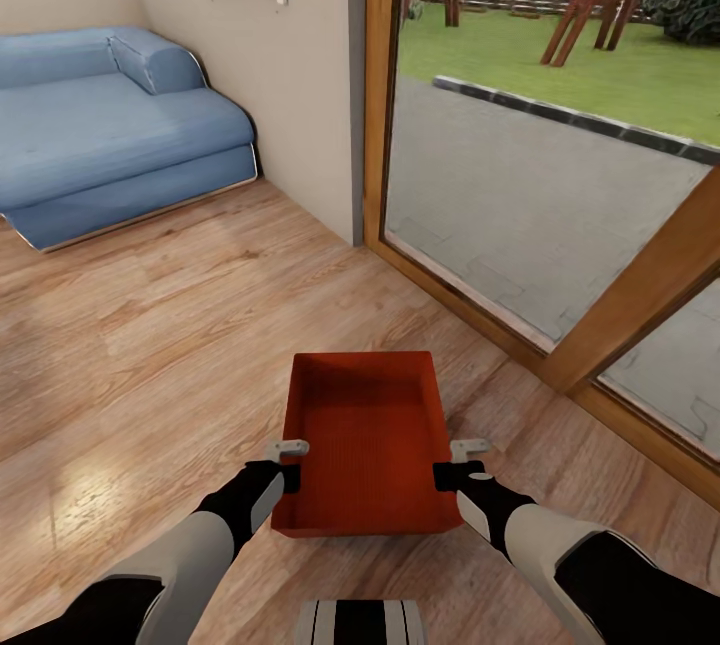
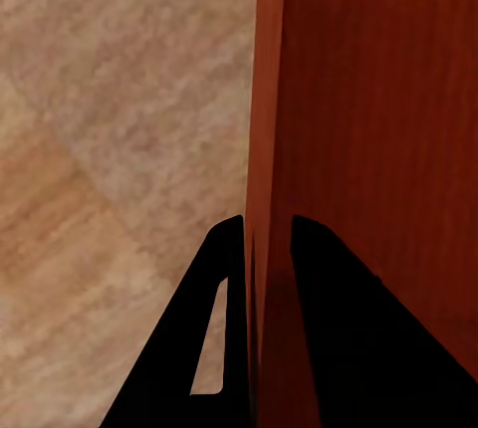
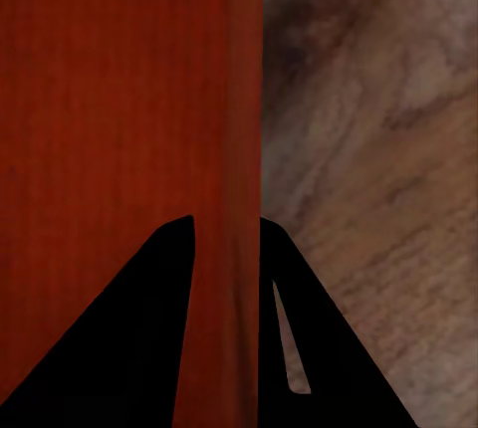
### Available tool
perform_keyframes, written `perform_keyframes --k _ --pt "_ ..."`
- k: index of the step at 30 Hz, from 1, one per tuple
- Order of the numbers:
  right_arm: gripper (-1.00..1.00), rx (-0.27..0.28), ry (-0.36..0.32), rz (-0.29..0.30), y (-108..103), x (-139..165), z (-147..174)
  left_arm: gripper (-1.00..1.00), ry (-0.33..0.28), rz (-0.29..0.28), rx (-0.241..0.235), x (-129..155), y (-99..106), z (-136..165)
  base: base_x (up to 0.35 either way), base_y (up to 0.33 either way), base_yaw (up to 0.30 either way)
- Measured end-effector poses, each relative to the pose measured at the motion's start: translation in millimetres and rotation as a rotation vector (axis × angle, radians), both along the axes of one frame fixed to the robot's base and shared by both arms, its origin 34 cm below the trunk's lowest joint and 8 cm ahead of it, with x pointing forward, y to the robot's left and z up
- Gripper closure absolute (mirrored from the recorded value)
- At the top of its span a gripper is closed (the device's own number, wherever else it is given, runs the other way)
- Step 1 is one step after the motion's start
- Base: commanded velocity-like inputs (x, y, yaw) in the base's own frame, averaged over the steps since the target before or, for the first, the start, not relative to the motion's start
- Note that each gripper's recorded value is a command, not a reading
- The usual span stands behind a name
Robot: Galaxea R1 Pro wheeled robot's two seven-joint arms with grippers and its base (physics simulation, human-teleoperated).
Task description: Move the two storage containers from the living room to the garage. In the garage, place one container on the floor and stack the other container on top of it (either order is fine).
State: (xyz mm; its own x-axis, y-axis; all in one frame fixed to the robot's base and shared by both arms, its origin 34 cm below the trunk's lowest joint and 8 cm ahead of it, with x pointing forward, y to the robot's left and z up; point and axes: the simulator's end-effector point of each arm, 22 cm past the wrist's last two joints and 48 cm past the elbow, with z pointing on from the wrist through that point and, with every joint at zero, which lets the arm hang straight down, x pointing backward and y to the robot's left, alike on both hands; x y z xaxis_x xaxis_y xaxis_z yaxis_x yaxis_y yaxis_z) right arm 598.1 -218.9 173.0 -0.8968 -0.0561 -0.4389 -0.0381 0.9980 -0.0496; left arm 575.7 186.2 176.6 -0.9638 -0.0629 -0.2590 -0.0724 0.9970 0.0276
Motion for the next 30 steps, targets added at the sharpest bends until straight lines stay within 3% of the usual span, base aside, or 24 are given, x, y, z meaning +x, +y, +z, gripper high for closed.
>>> perform_keyframes --k 6,30 --pt "1.0 -0.003 0.001 0.0 -2 0 0 1.0 -0.001 -0.006 -0.003 0 -2 0 0.0 0.0 0.0" --pt "1.0 -0.003 0.002 -0.001 -1 13 53 1.0 0.0 -0.007 -0.005 14 -1 53 0.0 0.0 0.0"
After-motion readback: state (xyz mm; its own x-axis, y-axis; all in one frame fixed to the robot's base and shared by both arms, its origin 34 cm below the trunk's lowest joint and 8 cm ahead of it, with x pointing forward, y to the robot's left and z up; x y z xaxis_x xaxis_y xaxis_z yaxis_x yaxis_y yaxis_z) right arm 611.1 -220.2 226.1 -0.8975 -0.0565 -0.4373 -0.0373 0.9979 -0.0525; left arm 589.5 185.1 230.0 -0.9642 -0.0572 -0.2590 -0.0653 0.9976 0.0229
